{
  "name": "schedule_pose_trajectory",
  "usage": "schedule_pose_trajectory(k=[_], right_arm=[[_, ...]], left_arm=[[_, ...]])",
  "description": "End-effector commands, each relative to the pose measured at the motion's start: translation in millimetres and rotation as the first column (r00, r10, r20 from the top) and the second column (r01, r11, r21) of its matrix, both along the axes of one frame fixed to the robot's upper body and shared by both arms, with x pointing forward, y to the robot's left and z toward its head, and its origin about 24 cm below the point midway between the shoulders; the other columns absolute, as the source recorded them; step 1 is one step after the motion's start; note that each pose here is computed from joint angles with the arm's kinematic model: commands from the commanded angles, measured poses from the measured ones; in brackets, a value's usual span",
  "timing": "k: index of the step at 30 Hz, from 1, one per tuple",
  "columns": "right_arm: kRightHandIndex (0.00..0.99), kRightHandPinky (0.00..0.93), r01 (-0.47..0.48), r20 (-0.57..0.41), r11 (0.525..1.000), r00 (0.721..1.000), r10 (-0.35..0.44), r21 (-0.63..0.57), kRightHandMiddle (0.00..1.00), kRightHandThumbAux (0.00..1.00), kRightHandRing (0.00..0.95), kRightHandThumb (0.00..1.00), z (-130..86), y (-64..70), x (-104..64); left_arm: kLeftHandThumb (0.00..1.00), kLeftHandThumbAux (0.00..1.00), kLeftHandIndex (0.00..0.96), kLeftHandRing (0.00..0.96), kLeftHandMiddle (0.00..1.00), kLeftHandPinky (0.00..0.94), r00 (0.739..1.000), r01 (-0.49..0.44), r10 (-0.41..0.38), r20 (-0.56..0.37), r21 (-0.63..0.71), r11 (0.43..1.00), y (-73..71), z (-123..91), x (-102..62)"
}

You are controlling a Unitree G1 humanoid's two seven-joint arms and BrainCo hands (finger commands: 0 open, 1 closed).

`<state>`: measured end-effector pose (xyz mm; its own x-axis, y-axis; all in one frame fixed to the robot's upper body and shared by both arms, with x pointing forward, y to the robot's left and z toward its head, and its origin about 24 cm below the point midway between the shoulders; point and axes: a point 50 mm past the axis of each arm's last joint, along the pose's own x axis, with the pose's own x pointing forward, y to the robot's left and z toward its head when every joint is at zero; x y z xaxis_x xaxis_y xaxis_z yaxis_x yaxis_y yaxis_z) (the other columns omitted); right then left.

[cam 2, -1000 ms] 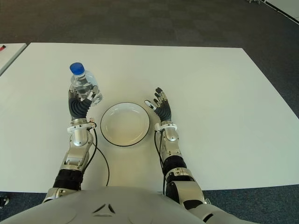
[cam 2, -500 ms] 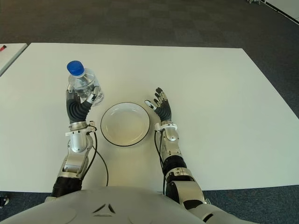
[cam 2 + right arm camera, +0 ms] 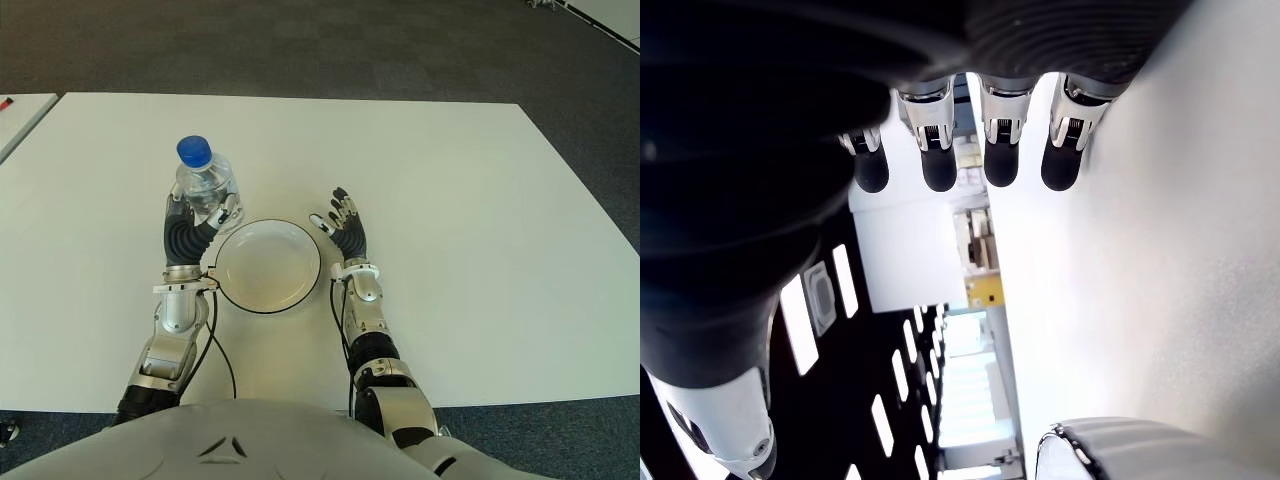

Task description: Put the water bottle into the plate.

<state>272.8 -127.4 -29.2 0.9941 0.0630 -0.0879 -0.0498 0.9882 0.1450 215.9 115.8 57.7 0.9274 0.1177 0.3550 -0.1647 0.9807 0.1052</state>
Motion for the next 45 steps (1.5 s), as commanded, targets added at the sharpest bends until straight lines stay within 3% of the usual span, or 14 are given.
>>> schedule_pose_trajectory(k=[1,23,26,29,45], right_arm=[[0.02,0.078,0.013,-0.148,0.999,0.989,-0.008,0.03,0.021,0.73,0.021,0.135,-25.9,2.5,-17.6],[0.025,0.081,0.016,-0.161,0.999,0.987,-0.011,0.028,0.027,0.743,0.026,0.141,-26.9,2.1,-17.3],[0.025,0.081,0.016,-0.161,0.999,0.987,-0.011,0.029,0.03,0.741,0.028,0.144,-27.1,2.5,-17.3],[0.025,0.081,0.016,-0.161,0.999,0.987,-0.011,0.028,0.031,0.739,0.029,0.144,-27.2,2.7,-17.3],[0.012,0.071,0.007,-0.153,1.0,0.988,-0.003,0.029,0.025,0.752,0.022,0.116,-27.2,4.1,-17.1]], left_arm=[[0.951,0.649,0.39,0.528,0.511,0.847,0.999,0.04,-0.04,-0.035,0.011,0.999,-9.2,-3.0,1.9],[0.952,0.649,0.392,0.529,0.513,0.85,0.964,0.118,-0.112,-0.241,0.013,0.993,-31.6,-35.8,0.2],[0.888,0.659,0.402,0.76,0.533,0.862,0.955,0.132,-0.123,-0.271,0.016,0.991,-32.8,-41.8,2.0],[0.867,0.663,0.405,0.836,0.539,0.867,0.95,0.138,-0.128,-0.286,0.016,0.99,-32.9,-44.2,3.0],[0.856,0.665,0.405,0.873,0.541,0.87,0.907,0.172,-0.167,-0.386,-0.022,0.985,-33.0,-63.5,5.8]])
